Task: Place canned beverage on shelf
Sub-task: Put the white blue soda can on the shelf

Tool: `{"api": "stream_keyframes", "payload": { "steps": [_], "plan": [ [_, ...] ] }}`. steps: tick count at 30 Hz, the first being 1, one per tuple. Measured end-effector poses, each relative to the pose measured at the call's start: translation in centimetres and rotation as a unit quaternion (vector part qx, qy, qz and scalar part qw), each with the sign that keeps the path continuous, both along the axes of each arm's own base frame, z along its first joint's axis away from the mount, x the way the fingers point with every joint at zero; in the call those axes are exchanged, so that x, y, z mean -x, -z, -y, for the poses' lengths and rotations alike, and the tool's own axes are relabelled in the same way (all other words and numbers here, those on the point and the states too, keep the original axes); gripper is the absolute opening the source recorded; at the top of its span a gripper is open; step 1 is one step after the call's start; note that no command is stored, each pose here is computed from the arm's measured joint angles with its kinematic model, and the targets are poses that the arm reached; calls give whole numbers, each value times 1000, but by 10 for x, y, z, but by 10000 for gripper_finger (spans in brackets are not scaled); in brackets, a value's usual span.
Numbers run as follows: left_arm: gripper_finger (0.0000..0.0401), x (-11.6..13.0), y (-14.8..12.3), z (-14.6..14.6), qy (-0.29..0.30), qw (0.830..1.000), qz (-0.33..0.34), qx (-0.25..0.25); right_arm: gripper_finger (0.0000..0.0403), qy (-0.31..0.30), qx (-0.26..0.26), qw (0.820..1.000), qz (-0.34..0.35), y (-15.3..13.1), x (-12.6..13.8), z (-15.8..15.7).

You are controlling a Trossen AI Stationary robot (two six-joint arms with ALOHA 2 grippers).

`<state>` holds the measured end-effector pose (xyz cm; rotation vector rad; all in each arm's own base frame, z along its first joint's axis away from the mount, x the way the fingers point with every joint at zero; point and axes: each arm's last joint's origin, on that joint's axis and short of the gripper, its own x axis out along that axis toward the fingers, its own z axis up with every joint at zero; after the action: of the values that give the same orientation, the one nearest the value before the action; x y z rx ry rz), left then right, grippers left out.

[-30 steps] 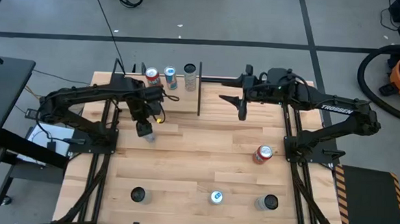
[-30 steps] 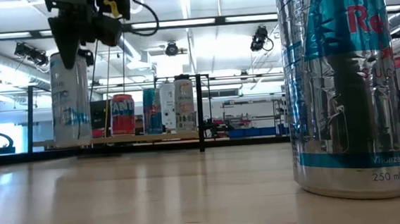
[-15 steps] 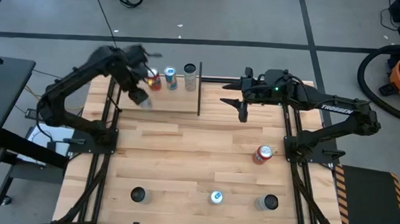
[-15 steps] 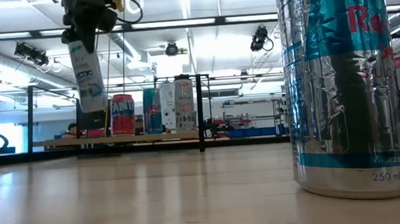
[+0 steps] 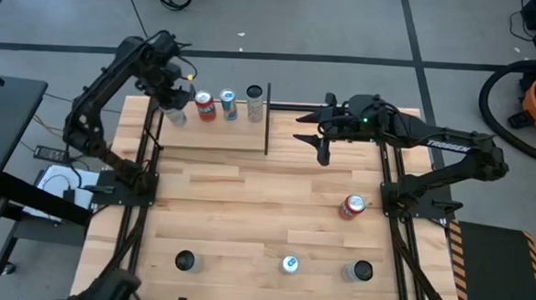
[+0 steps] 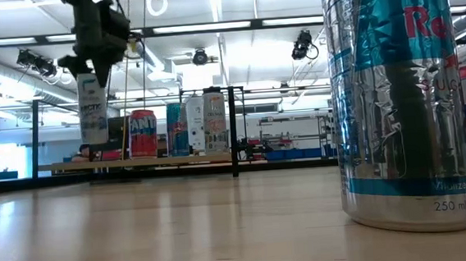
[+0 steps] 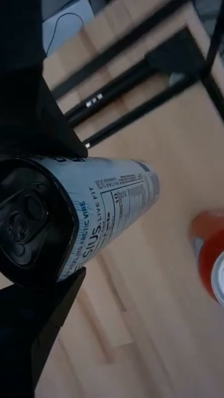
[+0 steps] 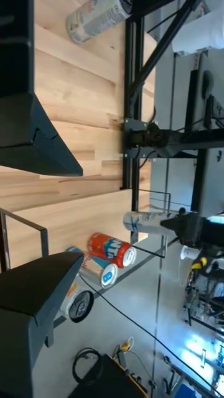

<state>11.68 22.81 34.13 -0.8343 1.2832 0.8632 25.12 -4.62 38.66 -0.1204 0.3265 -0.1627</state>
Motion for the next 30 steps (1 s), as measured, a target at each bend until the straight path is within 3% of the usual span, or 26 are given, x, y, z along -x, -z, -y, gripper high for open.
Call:
{"api": "stream_keyframes", "payload": {
  "steps": [7, 14, 30],
  "plan": [
    [273, -11, 23, -28, 27, 999, -14, 18, 217, 0, -2, 1000, -11, 5, -5, 1],
    [273, -16, 15, -52, 28, 1000, -7, 3, 217, 0, -6, 999, -35, 15, -15, 3],
    [273, -11, 23, -57, 63, 997, -19, 42, 217, 13, -47, 998, -51, 21, -16, 2]
  ]
}}
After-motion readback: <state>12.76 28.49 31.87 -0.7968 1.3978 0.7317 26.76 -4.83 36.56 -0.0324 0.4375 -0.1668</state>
